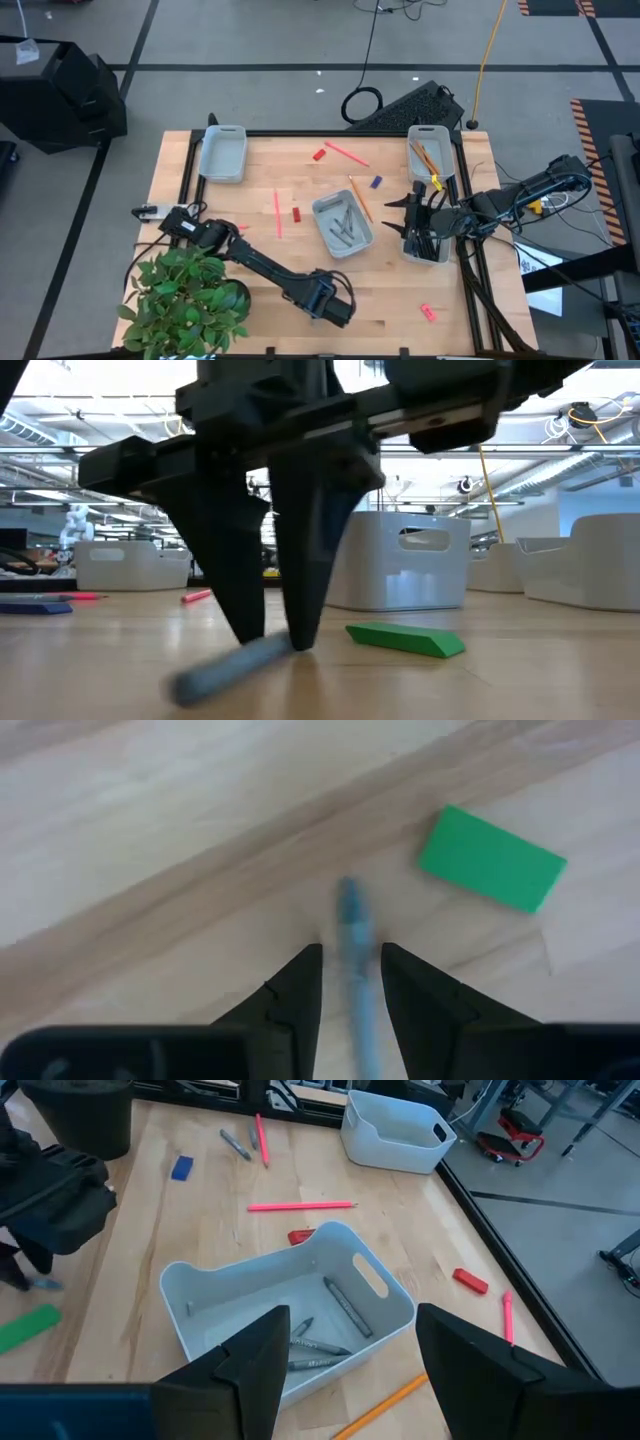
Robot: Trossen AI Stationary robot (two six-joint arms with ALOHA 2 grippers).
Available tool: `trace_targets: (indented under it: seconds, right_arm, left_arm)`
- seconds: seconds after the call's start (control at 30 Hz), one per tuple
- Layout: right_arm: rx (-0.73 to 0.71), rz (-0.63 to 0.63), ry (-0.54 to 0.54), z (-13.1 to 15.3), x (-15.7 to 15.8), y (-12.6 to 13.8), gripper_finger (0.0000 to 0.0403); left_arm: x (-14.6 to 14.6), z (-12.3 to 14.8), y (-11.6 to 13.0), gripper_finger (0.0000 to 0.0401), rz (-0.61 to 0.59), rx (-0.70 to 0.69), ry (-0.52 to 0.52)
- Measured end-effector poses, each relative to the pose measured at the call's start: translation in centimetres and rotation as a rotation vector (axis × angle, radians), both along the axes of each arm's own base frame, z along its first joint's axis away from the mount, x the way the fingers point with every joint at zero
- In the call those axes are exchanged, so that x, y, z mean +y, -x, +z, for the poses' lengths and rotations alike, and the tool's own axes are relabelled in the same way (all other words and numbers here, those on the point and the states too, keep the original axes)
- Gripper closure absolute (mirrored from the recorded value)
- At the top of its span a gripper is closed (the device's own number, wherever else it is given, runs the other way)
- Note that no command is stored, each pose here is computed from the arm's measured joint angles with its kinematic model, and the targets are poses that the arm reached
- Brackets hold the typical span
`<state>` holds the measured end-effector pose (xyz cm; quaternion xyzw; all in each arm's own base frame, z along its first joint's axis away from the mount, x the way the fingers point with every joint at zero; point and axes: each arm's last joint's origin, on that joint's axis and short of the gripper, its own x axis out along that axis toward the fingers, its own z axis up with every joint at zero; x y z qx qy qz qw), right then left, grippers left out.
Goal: Sort crayons/erasers/pens/pencils in bins
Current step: Put the gray crayon into the bottom left gray bin
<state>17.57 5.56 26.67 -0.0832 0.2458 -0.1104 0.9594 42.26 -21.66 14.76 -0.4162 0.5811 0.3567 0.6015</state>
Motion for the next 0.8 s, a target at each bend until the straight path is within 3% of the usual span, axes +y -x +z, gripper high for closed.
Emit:
trace_targets:
  seconds: [0.23, 0.53, 0.8]
  right_arm:
    - [0.0, 0.0, 0.0, 0.0, 0.0, 0.0, 0.019]
    - [-0.015, 0.016, 0.019, 0.2, 0.1, -0.1, 0.019]
    - [0.024, 0.167, -0.106, -0.1, 2.2, 0.9, 0.019]
  left_arm:
    - [0.4, -0.4, 0.5, 0.0297, -0.021, 0.047, -0.024]
    - [1.3, -0.5, 0.2, 0.0388, -0.051, 0.074, -0.001]
    - [2.8, 0.2, 0.0, 0.0366, -0.114, 0.1, 0.029]
